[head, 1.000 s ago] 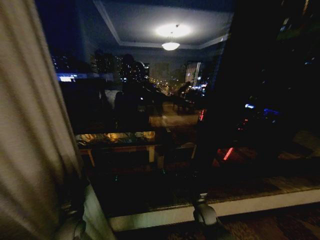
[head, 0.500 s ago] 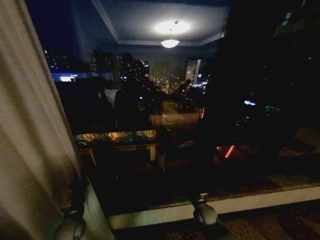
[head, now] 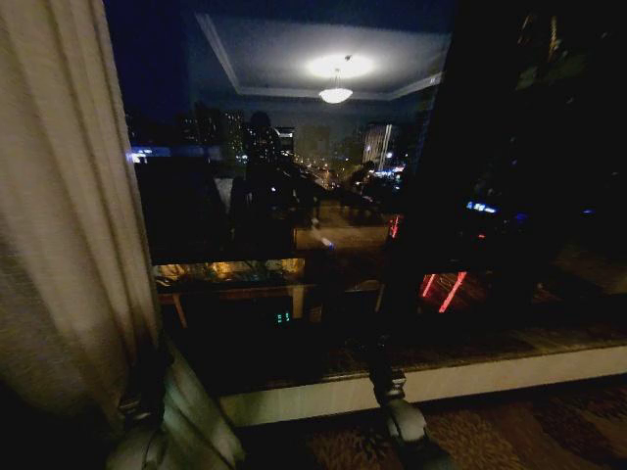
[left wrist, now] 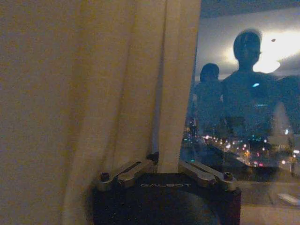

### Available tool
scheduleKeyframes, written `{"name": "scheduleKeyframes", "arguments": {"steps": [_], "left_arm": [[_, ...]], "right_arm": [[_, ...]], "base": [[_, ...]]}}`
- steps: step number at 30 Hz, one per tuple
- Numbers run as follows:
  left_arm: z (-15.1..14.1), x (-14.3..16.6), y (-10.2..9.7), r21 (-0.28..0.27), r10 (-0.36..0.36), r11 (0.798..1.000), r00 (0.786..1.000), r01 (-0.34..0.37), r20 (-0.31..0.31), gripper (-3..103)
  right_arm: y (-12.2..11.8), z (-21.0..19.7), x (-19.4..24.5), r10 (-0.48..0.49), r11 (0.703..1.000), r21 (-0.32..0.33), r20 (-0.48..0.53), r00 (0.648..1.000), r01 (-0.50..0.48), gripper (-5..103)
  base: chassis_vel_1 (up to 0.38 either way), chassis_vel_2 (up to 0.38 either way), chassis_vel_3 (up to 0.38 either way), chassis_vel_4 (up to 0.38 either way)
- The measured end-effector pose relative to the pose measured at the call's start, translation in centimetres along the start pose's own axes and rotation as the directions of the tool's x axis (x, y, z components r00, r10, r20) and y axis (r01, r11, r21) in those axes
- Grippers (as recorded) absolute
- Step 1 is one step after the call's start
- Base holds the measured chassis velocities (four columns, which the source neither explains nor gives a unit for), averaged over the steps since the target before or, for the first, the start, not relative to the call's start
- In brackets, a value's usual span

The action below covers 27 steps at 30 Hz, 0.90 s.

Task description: Open the curtains by pulling them apart, changing their state from closed to fully open.

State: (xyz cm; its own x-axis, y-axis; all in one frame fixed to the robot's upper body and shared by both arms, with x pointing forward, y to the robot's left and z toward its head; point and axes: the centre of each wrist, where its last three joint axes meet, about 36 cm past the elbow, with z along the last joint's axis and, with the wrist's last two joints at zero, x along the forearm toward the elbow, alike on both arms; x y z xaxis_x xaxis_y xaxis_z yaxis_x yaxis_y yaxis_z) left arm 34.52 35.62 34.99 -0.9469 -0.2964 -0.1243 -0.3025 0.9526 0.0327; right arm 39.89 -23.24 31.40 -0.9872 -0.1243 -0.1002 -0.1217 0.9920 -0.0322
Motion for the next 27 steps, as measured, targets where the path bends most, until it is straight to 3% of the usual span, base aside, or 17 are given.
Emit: {"name": "scheduleKeyframes", "arguments": {"steps": [8,21,27], "left_arm": [[-0.1,0.2,0.4,-0.004,-0.007,1.0,1.0,0.007,0.003,0],[-0.1,-0.2,1.0,-0.009,-0.02,1.0,1.0,0.02,0.007,0],[0.1,-2.1,3.3,0.002,-0.085,0.996,0.996,0.085,-0.001,0]], "right_arm": [[0.0,0.0,0.0,0.0,1.0,0.0,0.0,1.0,0.0,100],[0.0,0.0,0.0,0.0,1.0,0.0,0.0,1.0,0.0,100],[0.0,0.0,0.0,0.0,1.0,0.0,0.0,1.0,0.0,100]], "base": [[-0.02,0.008,0.006,-0.016],[0.111,0.095,-0.101,-0.091],[0.018,0.028,-0.016,-0.025]]}}
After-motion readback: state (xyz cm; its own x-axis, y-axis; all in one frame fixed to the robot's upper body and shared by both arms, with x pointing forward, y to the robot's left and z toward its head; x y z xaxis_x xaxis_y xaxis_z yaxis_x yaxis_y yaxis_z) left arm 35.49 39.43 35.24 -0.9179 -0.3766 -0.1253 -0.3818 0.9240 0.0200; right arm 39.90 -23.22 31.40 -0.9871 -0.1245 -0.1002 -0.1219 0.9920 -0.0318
